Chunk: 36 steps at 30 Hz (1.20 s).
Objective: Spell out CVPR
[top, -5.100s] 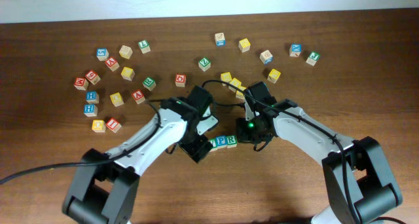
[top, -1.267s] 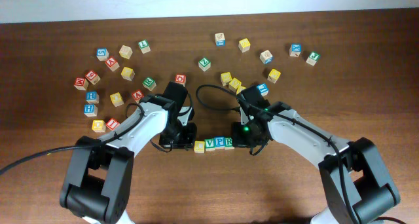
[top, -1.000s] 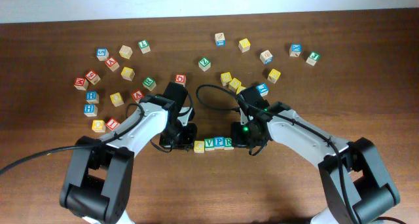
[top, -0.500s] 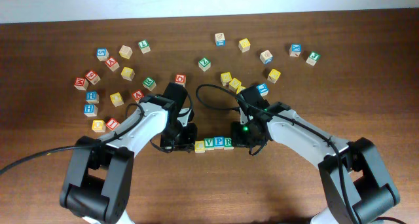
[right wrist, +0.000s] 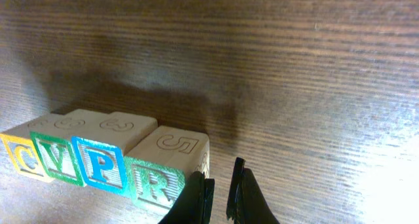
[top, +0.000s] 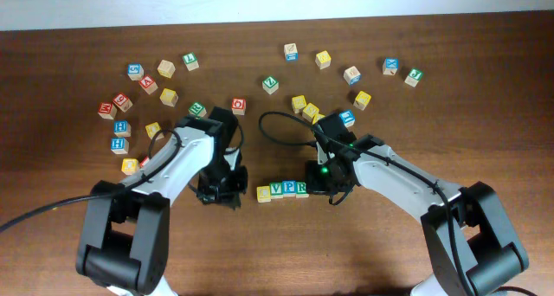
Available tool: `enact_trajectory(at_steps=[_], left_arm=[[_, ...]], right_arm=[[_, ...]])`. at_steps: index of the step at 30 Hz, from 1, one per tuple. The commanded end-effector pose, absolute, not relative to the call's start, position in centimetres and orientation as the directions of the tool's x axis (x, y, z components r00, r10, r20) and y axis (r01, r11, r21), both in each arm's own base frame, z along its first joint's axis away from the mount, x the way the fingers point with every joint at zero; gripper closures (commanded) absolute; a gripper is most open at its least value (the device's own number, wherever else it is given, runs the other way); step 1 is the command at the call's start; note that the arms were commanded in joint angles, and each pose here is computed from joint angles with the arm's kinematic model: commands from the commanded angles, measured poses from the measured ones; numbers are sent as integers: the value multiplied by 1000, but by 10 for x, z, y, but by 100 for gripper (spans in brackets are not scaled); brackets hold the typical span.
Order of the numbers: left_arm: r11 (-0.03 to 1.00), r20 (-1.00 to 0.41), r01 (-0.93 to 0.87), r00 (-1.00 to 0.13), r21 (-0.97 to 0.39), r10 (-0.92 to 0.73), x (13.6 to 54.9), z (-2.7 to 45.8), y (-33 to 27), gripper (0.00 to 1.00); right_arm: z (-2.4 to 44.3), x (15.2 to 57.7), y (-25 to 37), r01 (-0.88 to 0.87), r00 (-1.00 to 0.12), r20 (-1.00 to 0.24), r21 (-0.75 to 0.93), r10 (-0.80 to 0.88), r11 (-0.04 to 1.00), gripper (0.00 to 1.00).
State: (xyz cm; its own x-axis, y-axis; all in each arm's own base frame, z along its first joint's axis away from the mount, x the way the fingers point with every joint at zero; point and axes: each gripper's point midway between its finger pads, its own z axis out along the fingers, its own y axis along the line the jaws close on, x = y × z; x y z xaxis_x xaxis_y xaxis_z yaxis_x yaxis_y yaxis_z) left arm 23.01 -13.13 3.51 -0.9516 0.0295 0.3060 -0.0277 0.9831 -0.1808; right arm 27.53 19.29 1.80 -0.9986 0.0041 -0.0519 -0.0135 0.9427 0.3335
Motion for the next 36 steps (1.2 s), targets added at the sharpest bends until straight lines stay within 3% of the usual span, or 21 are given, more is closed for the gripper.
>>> enact_trajectory(at_steps=[1,5,11,36], left_arm=[[986,347,44,-933,-162,99,213,37,-138,100],[989,356,60,-928,-138,106,198,32,-156,100],[987,241,15,-969,-158,54,223,23,-176,100],[989,166,-10,-986,-149,15,240,15,-177,100]], right_arm=[[14,272,194,-32,-999,-48,326,-17,945,94],[14,272,194,-32,-999,-48,326,-17,945,94],[14,272,193,-33,-999,-48,326,-18,945,94],[14,273,192,-35,-998,-53,316,-19,948,94]])
